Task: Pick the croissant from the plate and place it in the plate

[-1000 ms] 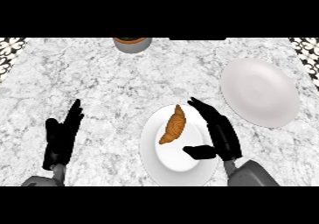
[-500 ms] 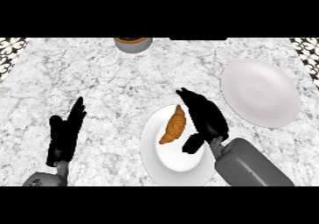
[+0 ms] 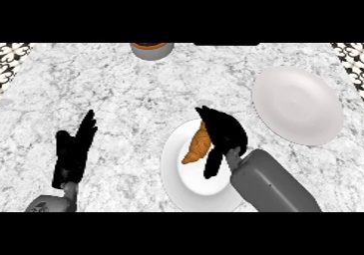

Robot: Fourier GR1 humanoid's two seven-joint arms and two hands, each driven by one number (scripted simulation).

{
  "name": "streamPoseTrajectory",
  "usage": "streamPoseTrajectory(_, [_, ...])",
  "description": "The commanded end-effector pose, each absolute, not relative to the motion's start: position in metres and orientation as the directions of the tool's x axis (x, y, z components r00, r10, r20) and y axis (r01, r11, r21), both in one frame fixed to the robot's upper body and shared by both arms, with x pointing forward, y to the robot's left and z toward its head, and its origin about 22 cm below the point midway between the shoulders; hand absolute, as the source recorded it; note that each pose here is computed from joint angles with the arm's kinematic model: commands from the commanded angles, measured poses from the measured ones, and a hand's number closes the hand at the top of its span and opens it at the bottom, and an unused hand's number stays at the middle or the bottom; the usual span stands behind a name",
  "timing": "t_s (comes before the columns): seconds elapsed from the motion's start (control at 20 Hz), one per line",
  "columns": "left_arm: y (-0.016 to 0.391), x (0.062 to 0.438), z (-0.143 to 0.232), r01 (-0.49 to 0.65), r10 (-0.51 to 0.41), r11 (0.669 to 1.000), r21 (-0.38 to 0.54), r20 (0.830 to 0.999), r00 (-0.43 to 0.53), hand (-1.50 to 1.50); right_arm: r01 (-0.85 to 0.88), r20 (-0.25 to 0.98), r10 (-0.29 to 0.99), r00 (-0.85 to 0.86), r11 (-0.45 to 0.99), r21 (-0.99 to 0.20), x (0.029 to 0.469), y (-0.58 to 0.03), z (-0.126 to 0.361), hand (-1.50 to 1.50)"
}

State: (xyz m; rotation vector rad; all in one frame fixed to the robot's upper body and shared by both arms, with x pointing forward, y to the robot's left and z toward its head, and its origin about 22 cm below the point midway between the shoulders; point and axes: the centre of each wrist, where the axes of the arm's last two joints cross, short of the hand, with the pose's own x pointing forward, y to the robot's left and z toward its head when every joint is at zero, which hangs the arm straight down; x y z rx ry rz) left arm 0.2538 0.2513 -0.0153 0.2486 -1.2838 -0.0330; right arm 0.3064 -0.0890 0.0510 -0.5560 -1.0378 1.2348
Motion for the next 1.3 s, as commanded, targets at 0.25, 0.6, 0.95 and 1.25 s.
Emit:
streamPoseTrajectory(0.25, [0.24, 0.244, -0.012, -0.099, -0.153, 0.977, 0.19, 0.941, 0.301, 0.0, -0.54, 0.322, 0.947, 0.003, 0.273, -0.796, 0.311, -0.085, 0.028, -1.5])
streamPoseTrajectory(0.6, [0.247, 0.243, -0.009, -0.107, -0.154, 0.976, 0.192, 0.945, 0.287, 0.0, -0.558, 0.302, 0.953, 0.001, 0.251, -0.791, 0.317, -0.102, 0.02, -1.5])
streamPoseTrajectory(0.95, [0.263, 0.241, -0.002, -0.114, -0.161, 0.973, 0.2, 0.945, 0.284, 0.0, -0.567, 0.304, 0.952, 0.014, 0.258, -0.782, 0.33, -0.078, 0.003, -1.5])
streamPoseTrajectory(1.25, [0.243, 0.234, -0.018, -0.11, -0.149, 0.976, 0.187, 0.946, 0.289, 0.0, -0.568, 0.256, 0.965, -0.057, 0.179, -0.803, 0.336, -0.091, -0.004, 1.5])
